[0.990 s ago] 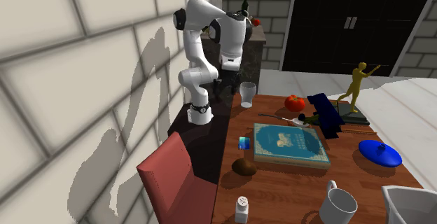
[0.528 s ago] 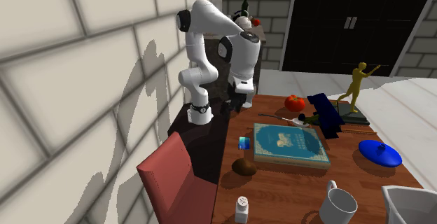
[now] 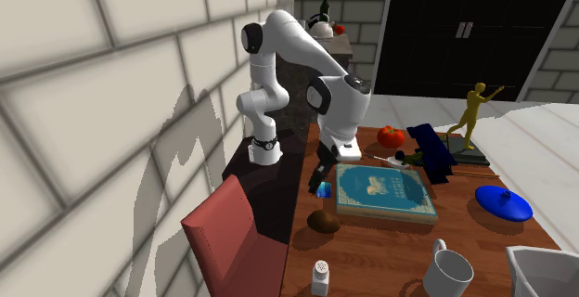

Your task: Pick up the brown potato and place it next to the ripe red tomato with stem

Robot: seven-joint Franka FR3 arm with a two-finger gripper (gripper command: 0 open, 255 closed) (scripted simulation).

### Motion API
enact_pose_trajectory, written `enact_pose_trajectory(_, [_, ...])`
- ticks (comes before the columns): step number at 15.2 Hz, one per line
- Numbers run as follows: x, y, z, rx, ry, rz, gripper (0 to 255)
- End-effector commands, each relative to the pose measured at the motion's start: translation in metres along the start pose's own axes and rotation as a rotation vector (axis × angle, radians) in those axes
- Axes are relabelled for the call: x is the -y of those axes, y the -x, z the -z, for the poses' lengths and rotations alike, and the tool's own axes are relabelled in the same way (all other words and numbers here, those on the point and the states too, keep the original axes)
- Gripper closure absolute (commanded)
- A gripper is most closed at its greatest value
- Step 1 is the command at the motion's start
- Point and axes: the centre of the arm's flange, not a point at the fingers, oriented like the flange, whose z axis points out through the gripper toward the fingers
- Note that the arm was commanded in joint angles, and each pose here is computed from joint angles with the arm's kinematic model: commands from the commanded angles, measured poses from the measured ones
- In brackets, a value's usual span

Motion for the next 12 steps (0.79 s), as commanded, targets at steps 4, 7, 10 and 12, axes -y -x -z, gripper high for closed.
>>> enact_pose_trajectory(4, [-0.018, -0.059, -0.035, 0.037, 0.024, 0.108, 0])
enact_pose_trajectory(7, [-0.026, -0.092, -0.055, 0.057, 0.038, 0.168, 0])
enact_pose_trajectory(10, [-0.027, -0.091, -0.071, 0.057, 0.038, 0.168, 0])
enact_pose_trajectory(12, [-0.027, -0.091, -0.081, 0.057, 0.038, 0.168, 0])
